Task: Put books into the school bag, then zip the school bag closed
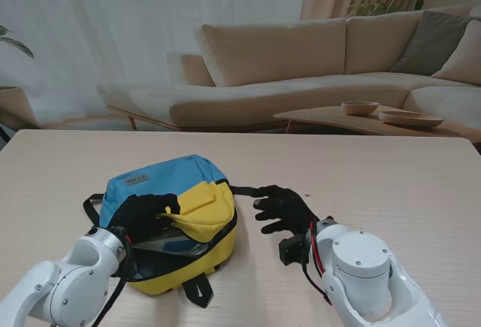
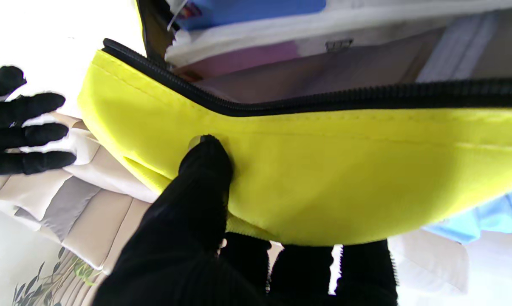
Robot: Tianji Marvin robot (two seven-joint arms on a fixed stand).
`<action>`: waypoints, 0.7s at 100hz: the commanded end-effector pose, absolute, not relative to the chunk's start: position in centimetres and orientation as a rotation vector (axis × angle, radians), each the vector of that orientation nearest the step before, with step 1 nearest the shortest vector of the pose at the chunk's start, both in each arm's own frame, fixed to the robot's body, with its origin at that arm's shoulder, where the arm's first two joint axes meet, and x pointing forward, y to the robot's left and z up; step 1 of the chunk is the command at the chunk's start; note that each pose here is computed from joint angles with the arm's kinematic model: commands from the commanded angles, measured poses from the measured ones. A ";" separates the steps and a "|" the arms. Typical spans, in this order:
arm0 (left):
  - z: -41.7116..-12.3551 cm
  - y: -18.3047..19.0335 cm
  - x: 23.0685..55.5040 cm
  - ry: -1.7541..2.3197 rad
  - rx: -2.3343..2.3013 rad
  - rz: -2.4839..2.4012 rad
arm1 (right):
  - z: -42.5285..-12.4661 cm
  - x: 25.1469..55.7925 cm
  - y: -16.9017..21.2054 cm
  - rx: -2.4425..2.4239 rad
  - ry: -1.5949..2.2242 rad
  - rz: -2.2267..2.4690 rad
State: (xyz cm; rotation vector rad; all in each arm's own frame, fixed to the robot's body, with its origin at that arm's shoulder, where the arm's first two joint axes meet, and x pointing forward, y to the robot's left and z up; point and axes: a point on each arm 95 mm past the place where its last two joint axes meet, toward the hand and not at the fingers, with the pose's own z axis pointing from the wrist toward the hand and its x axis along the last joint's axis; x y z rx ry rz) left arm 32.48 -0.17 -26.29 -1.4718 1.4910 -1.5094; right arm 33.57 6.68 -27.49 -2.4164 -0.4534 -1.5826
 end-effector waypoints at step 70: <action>-28.7 1.2 26.9 1.505 -1.560 -1.358 | -28.1 32.9 8.9 -2.223 -0.781 -1.928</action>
